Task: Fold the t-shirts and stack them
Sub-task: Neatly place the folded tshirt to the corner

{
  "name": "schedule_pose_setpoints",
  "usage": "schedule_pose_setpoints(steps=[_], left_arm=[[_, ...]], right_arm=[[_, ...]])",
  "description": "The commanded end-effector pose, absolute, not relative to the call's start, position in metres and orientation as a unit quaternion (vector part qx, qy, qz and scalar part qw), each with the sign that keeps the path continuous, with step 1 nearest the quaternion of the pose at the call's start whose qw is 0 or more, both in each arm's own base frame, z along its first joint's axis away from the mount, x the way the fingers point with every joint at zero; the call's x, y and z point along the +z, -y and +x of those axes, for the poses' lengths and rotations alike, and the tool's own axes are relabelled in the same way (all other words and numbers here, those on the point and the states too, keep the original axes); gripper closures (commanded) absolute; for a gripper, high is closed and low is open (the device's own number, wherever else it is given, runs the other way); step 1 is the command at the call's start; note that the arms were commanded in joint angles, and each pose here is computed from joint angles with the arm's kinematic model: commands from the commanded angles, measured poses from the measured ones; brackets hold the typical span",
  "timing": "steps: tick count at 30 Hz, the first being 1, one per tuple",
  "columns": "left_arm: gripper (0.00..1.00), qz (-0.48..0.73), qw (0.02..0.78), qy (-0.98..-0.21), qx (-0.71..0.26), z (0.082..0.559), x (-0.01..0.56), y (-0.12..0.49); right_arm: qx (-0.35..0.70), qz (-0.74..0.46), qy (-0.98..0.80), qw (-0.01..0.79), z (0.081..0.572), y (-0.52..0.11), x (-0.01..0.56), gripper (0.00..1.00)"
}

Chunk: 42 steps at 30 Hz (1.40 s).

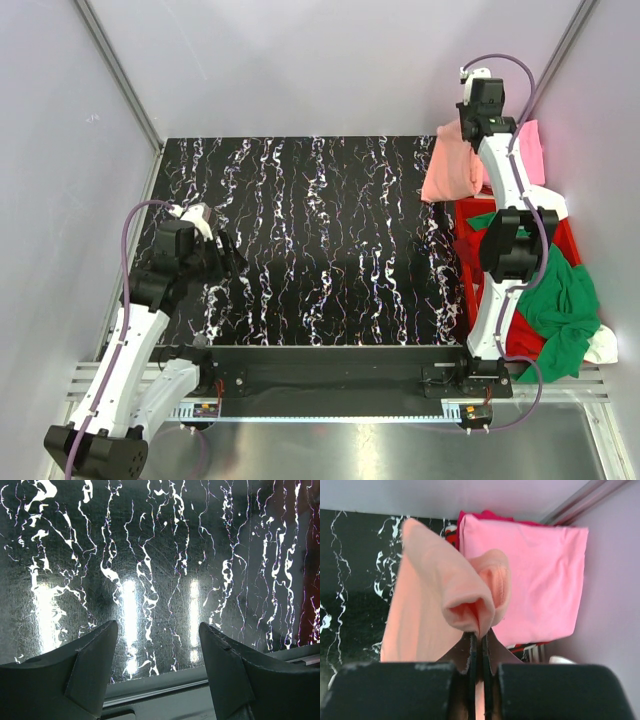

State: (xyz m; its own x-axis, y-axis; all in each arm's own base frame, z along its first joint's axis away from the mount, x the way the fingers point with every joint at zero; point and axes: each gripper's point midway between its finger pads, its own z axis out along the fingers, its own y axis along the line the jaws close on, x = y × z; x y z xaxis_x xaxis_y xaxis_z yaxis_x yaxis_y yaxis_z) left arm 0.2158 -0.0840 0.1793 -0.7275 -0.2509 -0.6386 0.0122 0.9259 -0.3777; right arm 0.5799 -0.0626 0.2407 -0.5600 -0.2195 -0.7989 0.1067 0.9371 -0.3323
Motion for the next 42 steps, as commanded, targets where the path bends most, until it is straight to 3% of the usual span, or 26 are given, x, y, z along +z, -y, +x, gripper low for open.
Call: schedule_pose_setpoints(steps=[1,13,42], left_arm=[[0.29,-0.06,0.384,-0.901,-0.194,0.225,0.188,0.088],[0.29,-0.061,0.373,-0.906,-0.194,0.227,0.183,0.088],[0.28,-0.065,0.373,-0.905,-0.192,0.227,0.182,0.087]], right_arm=[[-0.203,-0.054,-0.815,0.54,0.598,0.084,0.296,1.0],[-0.214,-0.069,-0.781,0.583,0.615,0.1,0.341,1.0],[-0.188,-0.039,-0.741,0.643,0.581,0.102,0.419,1.0]])
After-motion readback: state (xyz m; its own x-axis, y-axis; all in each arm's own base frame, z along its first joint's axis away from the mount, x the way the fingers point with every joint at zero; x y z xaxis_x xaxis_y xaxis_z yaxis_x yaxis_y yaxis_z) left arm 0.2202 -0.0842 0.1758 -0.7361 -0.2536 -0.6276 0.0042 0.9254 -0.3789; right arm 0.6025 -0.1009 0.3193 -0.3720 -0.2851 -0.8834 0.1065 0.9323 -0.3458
